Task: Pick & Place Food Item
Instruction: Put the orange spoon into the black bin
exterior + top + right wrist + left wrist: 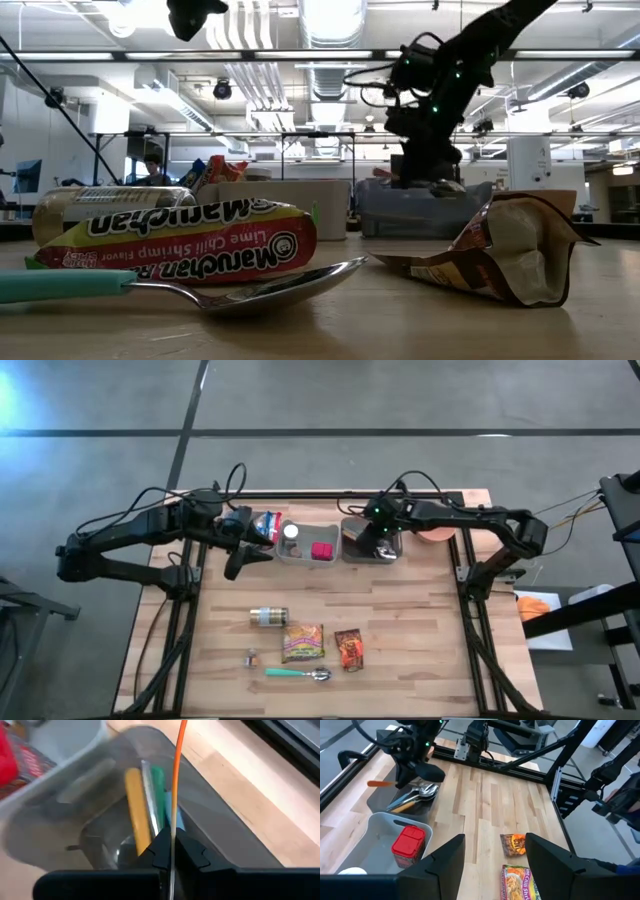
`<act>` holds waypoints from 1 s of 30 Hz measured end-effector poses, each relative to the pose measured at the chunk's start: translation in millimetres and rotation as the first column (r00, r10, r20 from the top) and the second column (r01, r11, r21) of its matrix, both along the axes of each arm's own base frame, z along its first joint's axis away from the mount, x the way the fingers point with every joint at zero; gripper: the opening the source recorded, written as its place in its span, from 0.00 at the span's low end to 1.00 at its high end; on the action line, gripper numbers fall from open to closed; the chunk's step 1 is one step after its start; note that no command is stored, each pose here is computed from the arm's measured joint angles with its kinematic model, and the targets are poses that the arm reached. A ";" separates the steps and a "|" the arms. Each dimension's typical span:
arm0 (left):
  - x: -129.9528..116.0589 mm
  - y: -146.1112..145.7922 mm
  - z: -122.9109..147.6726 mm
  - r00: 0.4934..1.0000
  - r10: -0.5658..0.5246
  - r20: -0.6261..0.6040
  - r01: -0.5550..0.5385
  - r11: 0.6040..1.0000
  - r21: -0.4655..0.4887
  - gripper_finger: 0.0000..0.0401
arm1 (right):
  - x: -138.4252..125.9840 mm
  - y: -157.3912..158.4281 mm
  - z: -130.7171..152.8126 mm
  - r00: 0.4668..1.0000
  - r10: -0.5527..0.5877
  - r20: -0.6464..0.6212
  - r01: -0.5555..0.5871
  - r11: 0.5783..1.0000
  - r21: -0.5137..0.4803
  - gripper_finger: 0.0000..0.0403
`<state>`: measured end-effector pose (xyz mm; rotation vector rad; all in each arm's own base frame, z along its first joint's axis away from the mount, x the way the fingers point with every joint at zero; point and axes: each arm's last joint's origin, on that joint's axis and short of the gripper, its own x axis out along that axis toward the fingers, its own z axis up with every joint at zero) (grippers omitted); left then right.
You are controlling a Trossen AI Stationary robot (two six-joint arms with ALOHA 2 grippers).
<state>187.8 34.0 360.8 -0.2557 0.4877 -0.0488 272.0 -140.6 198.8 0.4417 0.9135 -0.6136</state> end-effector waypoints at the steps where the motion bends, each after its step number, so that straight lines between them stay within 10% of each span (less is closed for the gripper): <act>1: 0.0 0.0 0.0 1.000 0.000 0.000 0.000 1.000 0.000 0.52 | -1.1 -0.9 -2.5 1.000 -0.005 -0.003 0.005 1.000 0.000 0.02; 30: 0.0 0.2 -0.2 1.000 0.004 -0.001 -0.004 1.000 -0.001 0.52 | 18.6 -15.3 -48.0 0.987 -0.074 -0.140 0.072 0.997 -0.022 0.02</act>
